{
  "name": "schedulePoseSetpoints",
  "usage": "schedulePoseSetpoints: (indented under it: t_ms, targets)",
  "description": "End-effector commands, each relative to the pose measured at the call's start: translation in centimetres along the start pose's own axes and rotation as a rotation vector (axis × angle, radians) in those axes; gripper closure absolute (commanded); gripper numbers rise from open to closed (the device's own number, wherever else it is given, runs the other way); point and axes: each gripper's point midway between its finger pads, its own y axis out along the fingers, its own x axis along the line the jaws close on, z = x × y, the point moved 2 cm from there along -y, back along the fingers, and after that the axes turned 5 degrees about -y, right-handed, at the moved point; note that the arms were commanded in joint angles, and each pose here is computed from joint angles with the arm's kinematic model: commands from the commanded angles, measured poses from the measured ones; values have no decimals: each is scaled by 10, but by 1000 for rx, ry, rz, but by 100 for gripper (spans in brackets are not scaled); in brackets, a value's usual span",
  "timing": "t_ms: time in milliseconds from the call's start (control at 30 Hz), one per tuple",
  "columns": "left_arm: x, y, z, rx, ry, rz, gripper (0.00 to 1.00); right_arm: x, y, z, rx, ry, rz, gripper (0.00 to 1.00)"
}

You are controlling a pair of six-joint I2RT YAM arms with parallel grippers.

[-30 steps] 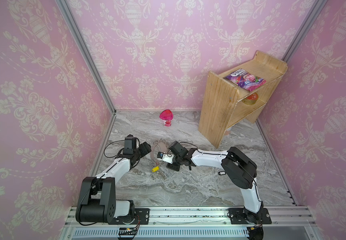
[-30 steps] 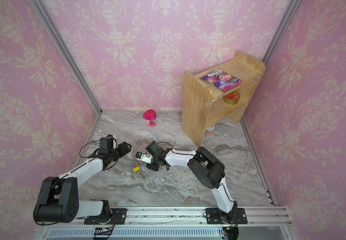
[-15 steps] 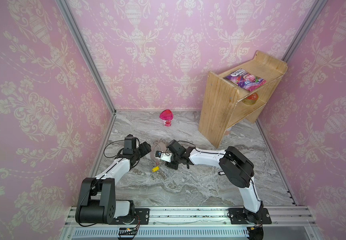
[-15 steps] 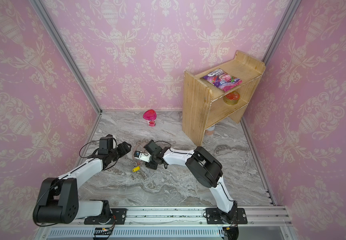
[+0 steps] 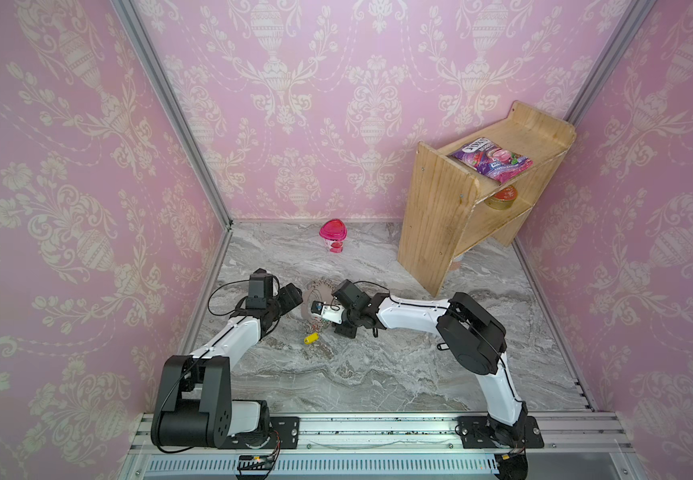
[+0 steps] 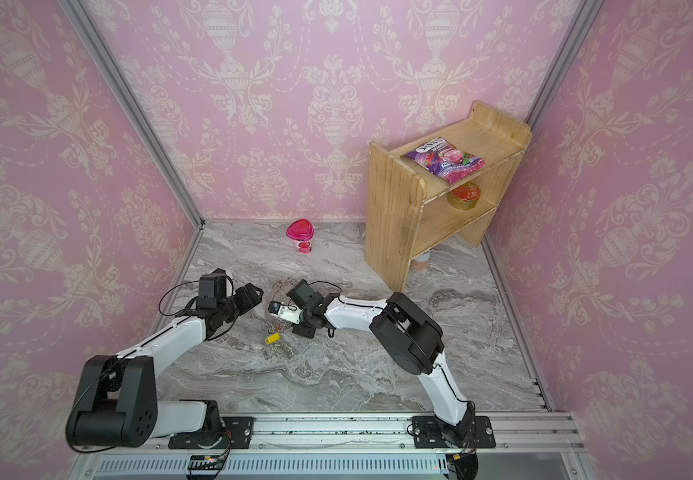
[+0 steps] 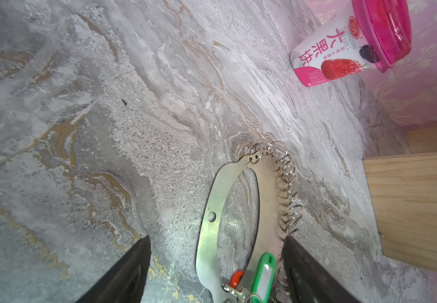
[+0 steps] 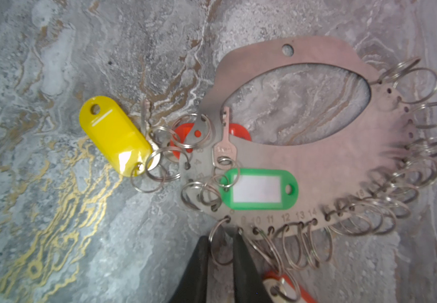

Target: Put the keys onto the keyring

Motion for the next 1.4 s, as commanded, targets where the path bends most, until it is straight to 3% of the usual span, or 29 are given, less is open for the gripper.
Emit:
schedulePoseSetpoints:
  t_ms: [0,133,467,767,1100,1367]
  targets:
    - [3,-4,-4,-24,20,-7,19,-2,5,4,20,8,21,86]
    - [3,-5,-4,-27,21,-6,19,-1,1,3,16,4,14,100]
    - [-15,-15,-9,-39,44,50,20,9,-43,-12,-33,-8,-54,100]
    - [-59,-36,-7,-48,164,146,19,16,-89,-26,-98,-4,-104,100]
    - [-116,-77,5,-35,274,387,20,1,-160,-46,-292,83,-89,100]
    - [-156,-107,36,56,435,624,26,-7,-210,-45,-409,148,-136,100]
